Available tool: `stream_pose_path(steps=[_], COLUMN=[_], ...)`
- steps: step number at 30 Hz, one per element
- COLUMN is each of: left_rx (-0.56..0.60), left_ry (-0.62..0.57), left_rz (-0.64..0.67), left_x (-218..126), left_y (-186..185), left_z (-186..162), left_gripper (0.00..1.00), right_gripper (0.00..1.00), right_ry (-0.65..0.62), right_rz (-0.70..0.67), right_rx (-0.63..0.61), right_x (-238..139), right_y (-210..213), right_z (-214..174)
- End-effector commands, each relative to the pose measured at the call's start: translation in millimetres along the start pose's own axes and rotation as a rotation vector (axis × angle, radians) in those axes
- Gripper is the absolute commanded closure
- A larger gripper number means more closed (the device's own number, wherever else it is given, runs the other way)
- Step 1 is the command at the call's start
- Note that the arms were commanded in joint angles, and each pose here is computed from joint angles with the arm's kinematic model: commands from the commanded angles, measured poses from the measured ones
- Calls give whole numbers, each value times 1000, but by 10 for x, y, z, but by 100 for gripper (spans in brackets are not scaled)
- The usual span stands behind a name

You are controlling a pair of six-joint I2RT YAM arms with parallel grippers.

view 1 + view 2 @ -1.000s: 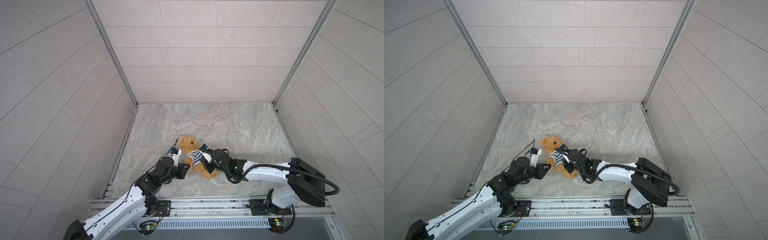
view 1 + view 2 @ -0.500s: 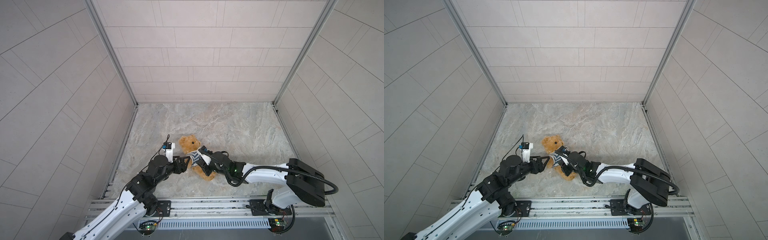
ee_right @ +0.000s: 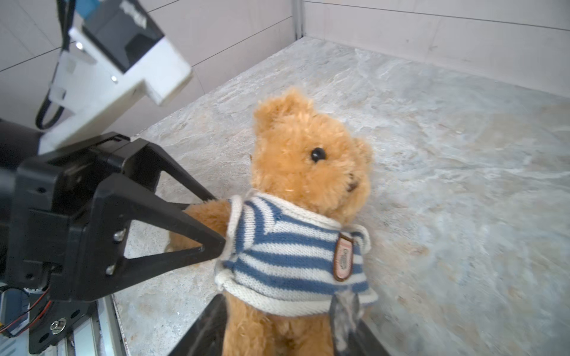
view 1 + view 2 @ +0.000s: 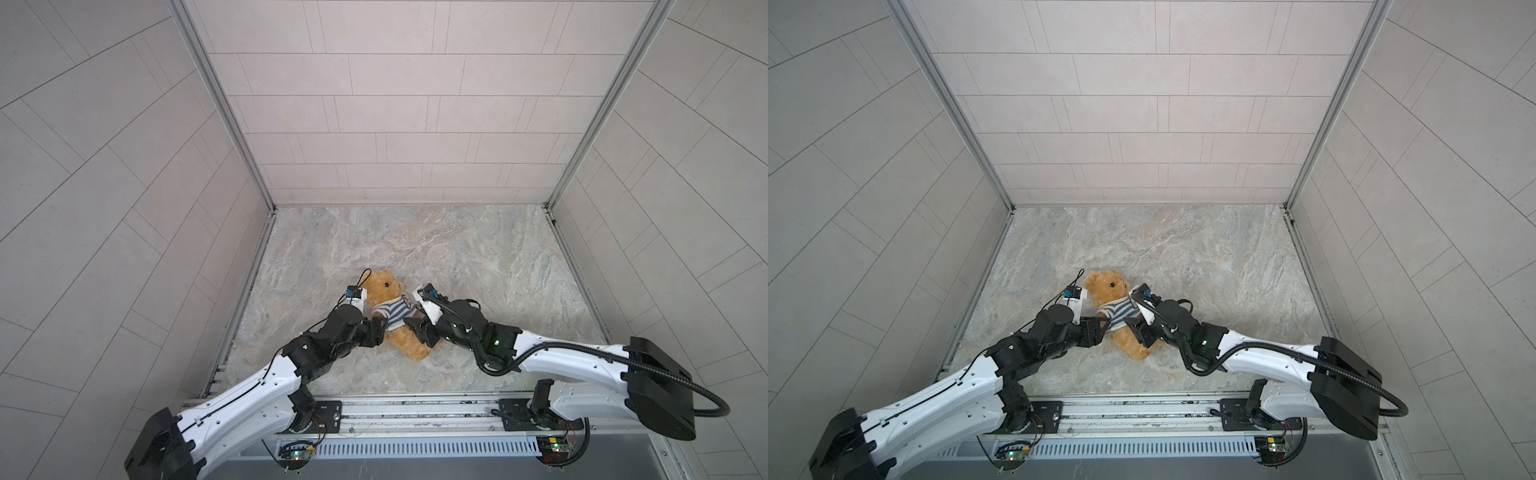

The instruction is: Dress the teddy bear

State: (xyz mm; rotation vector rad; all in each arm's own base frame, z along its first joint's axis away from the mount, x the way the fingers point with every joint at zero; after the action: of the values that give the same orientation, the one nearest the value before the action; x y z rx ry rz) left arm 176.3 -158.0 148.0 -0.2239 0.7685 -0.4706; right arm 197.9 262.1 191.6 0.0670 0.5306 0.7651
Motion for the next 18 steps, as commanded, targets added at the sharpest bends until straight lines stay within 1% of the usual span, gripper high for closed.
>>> stream_pose_path(steps=[1,4,7,11,13,15,18], left_rx=[1,-1,5,21,16,-2,-14], left_ry=[-29,-25,-18,10,24,34,44], left_rz=[-4,7,25,48,57,46,45], left_x=[49,67,82,96,112,136,163], left_y=[-12,14,51,98,140,176,220], left_z=[33,5,-28,-59,-75,-75,-63], left_gripper=[29,30,32,36,41,45,46], right_gripper=[39,38,38,39,40,42,44], right_ry=[62,76,113,148,181,197,249], right_rz=[-104,-137,-161,-147,-134,-113,-92], right_rx=[38,99,99,92,91,81,91], right_x=[-69,-65,7,190,301,416,545], right_y=[-249,-468,-595,-624,-629,-601,-576], right_z=[2,-55,-191,-264,-345,-309,-364])
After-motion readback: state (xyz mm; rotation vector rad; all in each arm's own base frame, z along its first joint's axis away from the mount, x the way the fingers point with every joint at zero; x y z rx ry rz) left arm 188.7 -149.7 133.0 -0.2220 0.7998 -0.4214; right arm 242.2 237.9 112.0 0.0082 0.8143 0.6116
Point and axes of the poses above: each gripper's point midway between its finger pads, its own x axis out along the fingers, its own y axis along the line the jaws close on, z = x × y, the point moved 6 cm from there along -x, back along the fingers, and after that the axes turned 6 degrees about x, right-handed, at the moved point
